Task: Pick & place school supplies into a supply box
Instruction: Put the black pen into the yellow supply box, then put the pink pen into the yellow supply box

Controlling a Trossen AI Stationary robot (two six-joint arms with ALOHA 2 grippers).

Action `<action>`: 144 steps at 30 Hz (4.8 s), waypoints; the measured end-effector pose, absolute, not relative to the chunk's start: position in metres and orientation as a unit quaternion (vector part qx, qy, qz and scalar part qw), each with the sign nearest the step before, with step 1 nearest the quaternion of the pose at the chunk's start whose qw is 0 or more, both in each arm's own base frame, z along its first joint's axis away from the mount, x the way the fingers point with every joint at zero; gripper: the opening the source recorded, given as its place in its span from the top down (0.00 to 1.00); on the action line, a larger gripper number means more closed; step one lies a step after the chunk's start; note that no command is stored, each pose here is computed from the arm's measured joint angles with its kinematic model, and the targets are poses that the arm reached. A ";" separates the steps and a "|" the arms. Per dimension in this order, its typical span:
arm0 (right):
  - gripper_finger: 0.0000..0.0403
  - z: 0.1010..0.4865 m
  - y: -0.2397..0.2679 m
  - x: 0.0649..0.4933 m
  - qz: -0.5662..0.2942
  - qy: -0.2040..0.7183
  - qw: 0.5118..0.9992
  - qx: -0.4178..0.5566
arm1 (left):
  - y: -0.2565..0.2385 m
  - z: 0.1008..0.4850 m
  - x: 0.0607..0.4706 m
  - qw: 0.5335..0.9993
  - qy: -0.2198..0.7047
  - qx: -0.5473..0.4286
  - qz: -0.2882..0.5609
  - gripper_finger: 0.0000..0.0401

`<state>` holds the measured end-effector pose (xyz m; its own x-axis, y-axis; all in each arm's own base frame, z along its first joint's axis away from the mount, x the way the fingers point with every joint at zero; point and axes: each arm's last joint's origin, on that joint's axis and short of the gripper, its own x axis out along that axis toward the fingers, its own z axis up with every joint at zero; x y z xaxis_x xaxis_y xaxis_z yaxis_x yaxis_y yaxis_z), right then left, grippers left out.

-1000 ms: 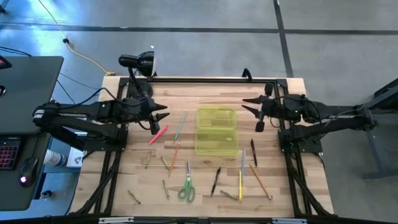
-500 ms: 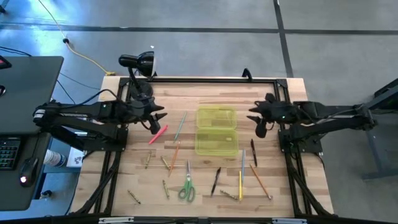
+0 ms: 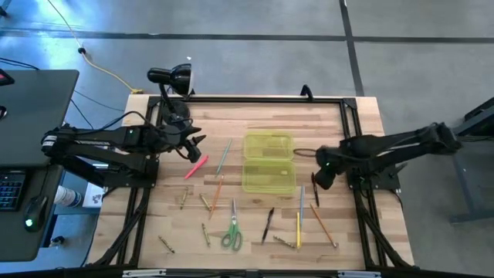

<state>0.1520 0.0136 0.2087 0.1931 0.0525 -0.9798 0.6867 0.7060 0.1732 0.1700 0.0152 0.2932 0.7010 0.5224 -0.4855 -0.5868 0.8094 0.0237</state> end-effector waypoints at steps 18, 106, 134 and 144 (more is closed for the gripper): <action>0.69 0.166 0.026 0.188 -0.307 0.618 0.653 0.311 | 0.015 0.293 0.170 0.919 0.242 -0.066 0.303 0.55; 0.88 0.159 0.006 0.302 -0.046 0.496 0.867 -0.003 | 0.015 0.299 0.174 0.928 0.206 -0.080 0.299 0.55; 0.74 0.205 0.005 0.295 -0.051 0.401 0.914 -0.024 | 0.009 0.267 0.189 0.884 0.319 -0.222 0.261 0.55; 0.74 0.242 0.005 0.282 -0.053 0.326 0.944 -0.011 | 0.008 0.212 0.218 0.800 0.464 -0.236 0.300 0.55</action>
